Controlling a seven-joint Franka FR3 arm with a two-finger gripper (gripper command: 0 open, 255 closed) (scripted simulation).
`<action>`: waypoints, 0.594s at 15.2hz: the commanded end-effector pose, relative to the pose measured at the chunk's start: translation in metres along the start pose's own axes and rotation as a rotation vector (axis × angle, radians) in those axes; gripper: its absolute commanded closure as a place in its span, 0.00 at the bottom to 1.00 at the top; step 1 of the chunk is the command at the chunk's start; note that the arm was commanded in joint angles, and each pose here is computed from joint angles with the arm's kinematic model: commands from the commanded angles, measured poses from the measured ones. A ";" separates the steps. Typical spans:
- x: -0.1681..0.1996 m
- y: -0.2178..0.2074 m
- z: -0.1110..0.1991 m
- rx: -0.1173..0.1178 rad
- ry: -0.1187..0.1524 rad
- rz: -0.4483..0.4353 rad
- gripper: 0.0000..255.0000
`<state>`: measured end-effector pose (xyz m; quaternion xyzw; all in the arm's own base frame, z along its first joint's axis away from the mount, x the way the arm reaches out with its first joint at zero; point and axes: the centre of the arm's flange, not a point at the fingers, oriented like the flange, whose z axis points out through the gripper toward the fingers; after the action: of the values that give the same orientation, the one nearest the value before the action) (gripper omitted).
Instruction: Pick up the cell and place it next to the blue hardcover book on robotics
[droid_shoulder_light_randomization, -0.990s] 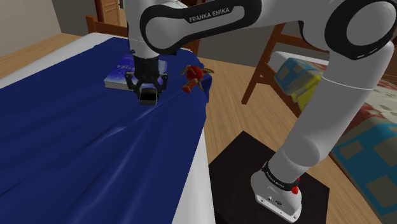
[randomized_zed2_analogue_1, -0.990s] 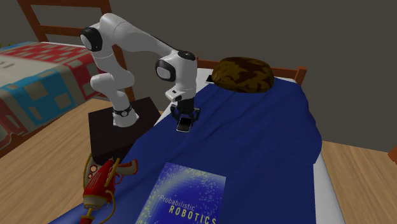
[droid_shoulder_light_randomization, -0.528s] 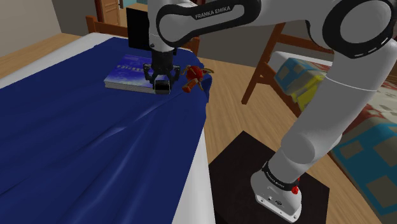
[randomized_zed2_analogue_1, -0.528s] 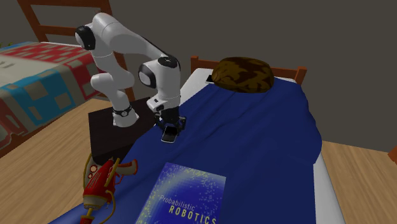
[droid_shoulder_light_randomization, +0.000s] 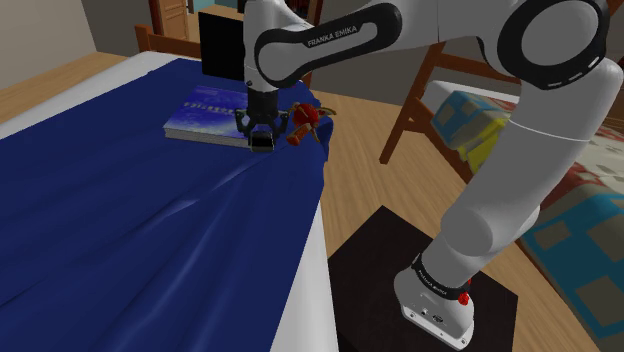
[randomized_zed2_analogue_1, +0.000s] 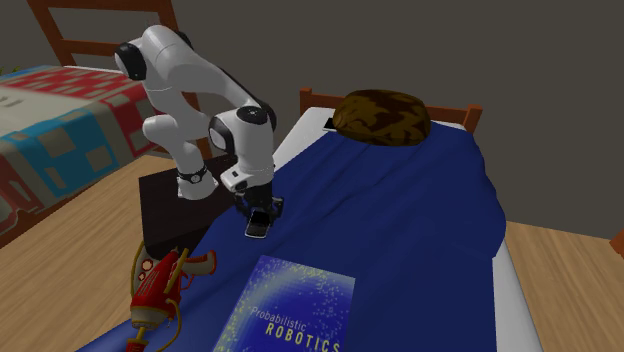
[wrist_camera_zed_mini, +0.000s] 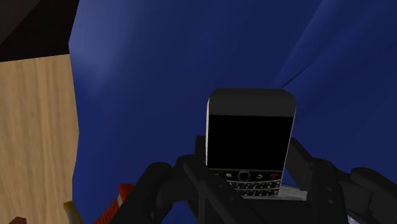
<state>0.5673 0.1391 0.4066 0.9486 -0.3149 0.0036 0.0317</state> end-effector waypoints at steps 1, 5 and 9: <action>-0.001 -0.001 0.010 0.000 0.000 0.000 1.00; -0.002 -0.002 0.031 0.000 0.000 0.000 1.00; -0.002 -0.003 0.052 0.000 0.000 0.000 1.00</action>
<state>0.5678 0.1393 0.3588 0.9485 -0.3150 0.0035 0.0317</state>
